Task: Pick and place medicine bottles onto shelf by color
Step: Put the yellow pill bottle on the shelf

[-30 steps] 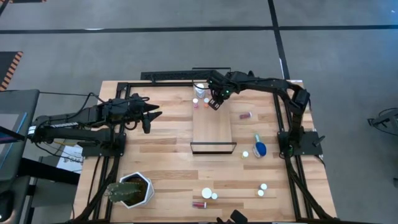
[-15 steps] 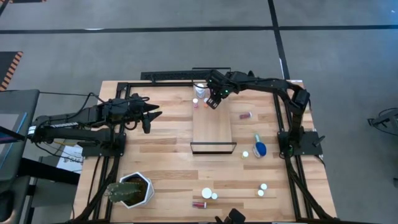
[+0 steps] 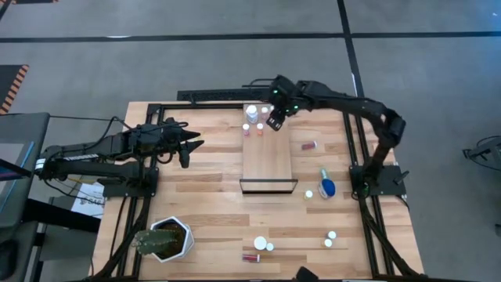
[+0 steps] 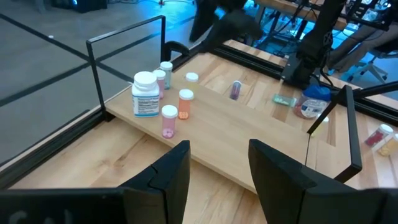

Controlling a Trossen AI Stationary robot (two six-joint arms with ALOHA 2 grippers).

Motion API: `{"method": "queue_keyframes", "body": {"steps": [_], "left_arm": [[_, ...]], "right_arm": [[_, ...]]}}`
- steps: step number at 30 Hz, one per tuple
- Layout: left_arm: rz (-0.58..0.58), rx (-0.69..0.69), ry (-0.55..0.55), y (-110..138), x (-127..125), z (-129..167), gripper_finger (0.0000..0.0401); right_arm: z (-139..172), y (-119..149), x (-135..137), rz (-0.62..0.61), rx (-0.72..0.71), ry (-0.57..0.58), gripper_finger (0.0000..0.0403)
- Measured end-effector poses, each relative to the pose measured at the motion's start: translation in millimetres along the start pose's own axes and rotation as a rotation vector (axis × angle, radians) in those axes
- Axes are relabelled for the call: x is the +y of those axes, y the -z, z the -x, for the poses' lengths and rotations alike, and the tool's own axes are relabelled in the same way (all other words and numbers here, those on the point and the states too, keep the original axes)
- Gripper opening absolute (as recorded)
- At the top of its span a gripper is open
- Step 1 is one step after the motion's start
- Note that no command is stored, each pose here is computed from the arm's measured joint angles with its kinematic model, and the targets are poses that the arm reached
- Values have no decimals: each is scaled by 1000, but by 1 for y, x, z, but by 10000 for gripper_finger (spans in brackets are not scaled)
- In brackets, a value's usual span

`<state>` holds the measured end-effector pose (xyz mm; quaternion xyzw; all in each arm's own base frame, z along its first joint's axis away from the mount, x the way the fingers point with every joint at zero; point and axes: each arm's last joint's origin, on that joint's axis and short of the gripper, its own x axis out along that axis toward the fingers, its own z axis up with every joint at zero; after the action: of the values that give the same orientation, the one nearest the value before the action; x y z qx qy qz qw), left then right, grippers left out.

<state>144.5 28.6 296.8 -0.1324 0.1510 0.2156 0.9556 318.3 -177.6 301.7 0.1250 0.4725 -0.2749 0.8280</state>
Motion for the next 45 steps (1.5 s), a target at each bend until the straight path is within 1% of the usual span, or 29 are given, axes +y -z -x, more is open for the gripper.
{"method": "queue_keyframes", "body": {"steps": [3, 7, 10, 12, 15, 18, 20, 21, 23, 27, 29, 35, 40, 42, 45], "left_arm": [[7, 0, 0, 0, 0, 0, 149], [8, 0, 0, 0, 0, 0, 149], [8, 0, 0, 0, 0, 0, 149], [9, 0, 0, 0, 0, 0, 149], [9, -1, -3, 0, 0, 0, 149], [9, -1, -4, 0, 0, 0, 149], [9, -1, -4, 0, 0, 0, 149], [10, -1, -4, 0, 0, 0, 149], [10, -1, -4, 0, 0, 0, 149], [11, -1, -4, 0, 0, 0, 149], [10, 1, -5, 0, 0, 0, 149], [18, 39, -17, 4, 1, 0, 149], [26, 54, -22, 5, 2, 0, 149], [27, 53, -22, 5, 2, 0, 149], [27, 53, -22, 5, 2, 0, 149]], "right_arm": [[27, 5, -3, 13, -10, -1, 224], [56, 24, -7, 50, 89, 4, 224], [69, 39, -9, 62, 195, 9, 224], [70, 50, -11, 69, 243, 40, 224], [62, 72, -16, 60, 306, 121, 224], [50, 99, -20, 27, 382, 141, 222], [43, 115, -22, 5, 405, 149, 220], [40, 123, -21, -8, 412, 146, 218], [36, 137, -19, -60, 434, 100, 214], [36, 153, -9, -213, 470, 48, 204], [40, 158, 1, -218, 484, 27, 199], [51, 169, 44, -61, 466, -81, 186], [60, 184, 84, 167, 456, -155, 182], [66, 190, 99, 248, 424, -197, 182], [72, 198, 119, 339, 359, -239, 182]]}}
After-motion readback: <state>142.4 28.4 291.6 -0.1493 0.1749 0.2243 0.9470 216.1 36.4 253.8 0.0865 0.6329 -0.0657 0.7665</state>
